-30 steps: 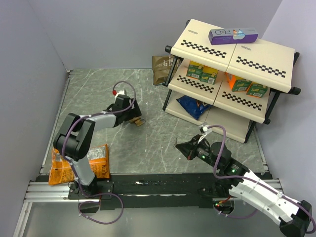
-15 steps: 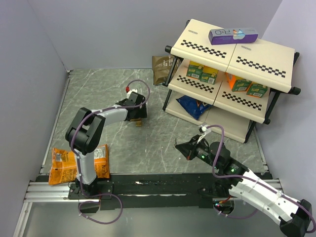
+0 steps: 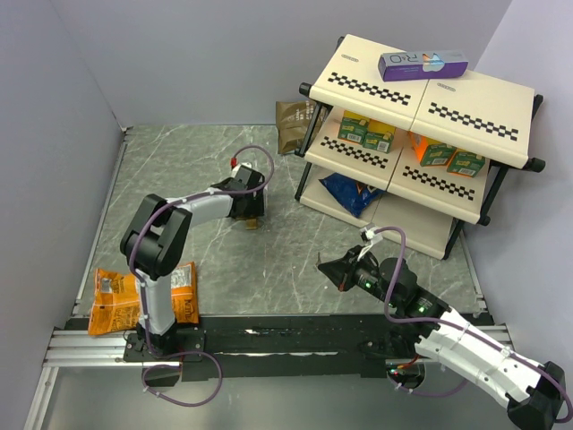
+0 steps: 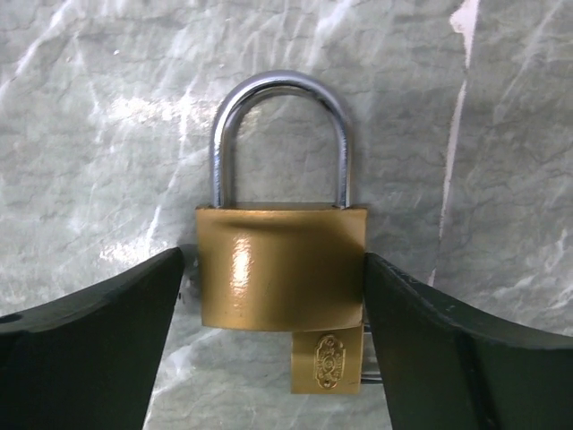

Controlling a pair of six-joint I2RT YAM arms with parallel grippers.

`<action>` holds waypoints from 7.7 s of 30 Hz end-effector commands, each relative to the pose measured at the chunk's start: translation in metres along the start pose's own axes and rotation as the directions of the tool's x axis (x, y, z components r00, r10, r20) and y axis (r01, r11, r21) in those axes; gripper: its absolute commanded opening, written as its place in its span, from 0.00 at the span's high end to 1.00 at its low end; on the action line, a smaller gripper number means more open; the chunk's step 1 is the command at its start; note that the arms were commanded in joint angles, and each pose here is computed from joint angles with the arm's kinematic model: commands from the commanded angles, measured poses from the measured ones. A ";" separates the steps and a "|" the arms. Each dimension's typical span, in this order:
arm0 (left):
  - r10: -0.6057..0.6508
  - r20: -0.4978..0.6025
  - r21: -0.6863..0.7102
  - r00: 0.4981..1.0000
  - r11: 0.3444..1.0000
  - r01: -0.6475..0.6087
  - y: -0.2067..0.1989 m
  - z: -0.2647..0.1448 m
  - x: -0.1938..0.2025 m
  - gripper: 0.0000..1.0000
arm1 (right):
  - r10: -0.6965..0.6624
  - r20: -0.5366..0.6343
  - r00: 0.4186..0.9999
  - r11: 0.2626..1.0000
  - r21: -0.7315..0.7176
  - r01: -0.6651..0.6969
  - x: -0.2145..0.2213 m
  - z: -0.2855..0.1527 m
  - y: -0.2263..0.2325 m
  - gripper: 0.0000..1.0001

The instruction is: Unlock with the key

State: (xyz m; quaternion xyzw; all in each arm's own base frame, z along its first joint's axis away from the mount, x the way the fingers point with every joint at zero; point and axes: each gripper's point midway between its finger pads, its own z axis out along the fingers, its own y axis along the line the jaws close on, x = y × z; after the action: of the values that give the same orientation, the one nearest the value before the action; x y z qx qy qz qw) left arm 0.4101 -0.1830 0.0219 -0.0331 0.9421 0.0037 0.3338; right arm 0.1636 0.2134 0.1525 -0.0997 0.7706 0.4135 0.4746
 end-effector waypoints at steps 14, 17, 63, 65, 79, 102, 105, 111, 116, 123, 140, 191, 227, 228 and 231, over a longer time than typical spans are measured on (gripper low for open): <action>0.093 -0.274 0.088 0.957 0.994 -0.071 -0.003 0.013 0.077 0.71 | 0.028 0.041 0.999 1.000 0.000 -0.028 -0.005 -0.008 -0.001 1.00; 0.071 -0.264 0.131 0.962 0.991 -0.037 -0.013 0.005 0.068 0.99 | 0.015 0.032 0.999 1.000 0.017 -0.016 -0.004 -0.007 -0.003 1.00; -0.286 0.131 0.552 0.949 0.817 0.170 -0.052 -0.165 -0.028 0.99 | 0.130 -0.200 0.971 0.970 -0.175 -0.166 0.013 0.137 0.072 1.00; -0.290 0.141 0.549 0.947 0.819 0.169 -0.050 -0.166 -0.031 0.99 | 0.159 -0.199 0.967 0.964 -0.181 -0.196 0.010 0.140 0.071 1.00; -0.283 0.157 0.565 0.946 0.812 0.149 -0.053 -0.173 -0.034 0.99 | 0.208 -0.222 0.953 0.947 -0.199 -0.253 0.000 0.160 0.060 1.00; -0.258 0.150 0.574 0.954 0.809 0.128 -0.060 -0.173 -0.028 0.99 | 0.259 -0.263 0.929 0.930 -0.193 -0.313 -0.006 0.182 0.041 1.00; -0.257 0.148 0.574 0.955 0.809 0.128 -0.060 -0.173 -0.027 0.99 | 0.268 -0.263 0.927 0.929 -0.183 -0.321 -0.005 0.184 0.036 1.00; -0.256 0.149 0.574 0.955 0.809 0.127 -0.061 -0.172 -0.028 0.99 | 0.272 -0.286 0.919 0.926 -0.181 -0.330 0.002 0.186 0.034 1.00; -0.251 0.147 0.572 0.957 0.811 0.124 -0.062 -0.170 -0.027 0.99 | 0.278 -0.293 0.915 0.924 -0.179 -0.338 0.005 0.187 0.033 1.00; -0.247 0.145 0.570 0.958 0.813 0.123 -0.061 -0.169 -0.026 0.99 | 0.280 -0.300 0.912 0.924 -0.175 -0.341 0.007 0.185 0.032 1.00; -0.241 0.149 0.567 0.959 0.816 0.117 -0.062 -0.168 -0.027 0.99 | 0.262 -0.318 0.911 0.932 -0.160 -0.324 0.015 0.182 0.036 1.00; -0.239 0.147 0.566 0.960 0.816 0.117 -0.062 -0.168 -0.027 0.99 | 0.280 -0.277 0.919 0.937 -0.130 -0.324 -0.001 0.195 0.022 1.00; -0.242 0.108 0.607 0.964 0.785 0.128 -0.075 -0.171 -0.014 0.99 | 0.266 -0.058 0.962 0.950 -0.155 -0.272 -0.062 0.200 0.020 1.00; -0.239 0.106 0.610 0.965 0.782 0.127 -0.076 -0.171 -0.013 0.99 | 0.265 -0.058 0.963 0.950 -0.153 -0.271 -0.062 0.199 0.020 1.00; -0.238 0.100 0.614 0.966 0.779 0.129 -0.077 -0.171 -0.012 0.99 | 0.259 -0.048 0.965 0.953 -0.151 -0.264 -0.065 0.199 0.019 1.00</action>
State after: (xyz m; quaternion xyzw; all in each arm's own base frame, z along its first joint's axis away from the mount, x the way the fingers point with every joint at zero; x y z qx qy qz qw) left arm 0.3251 -0.2363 0.1408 -0.0395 0.8737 -0.2642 0.4066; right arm 0.2733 0.3650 0.1179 -0.0645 0.7983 0.5226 0.2923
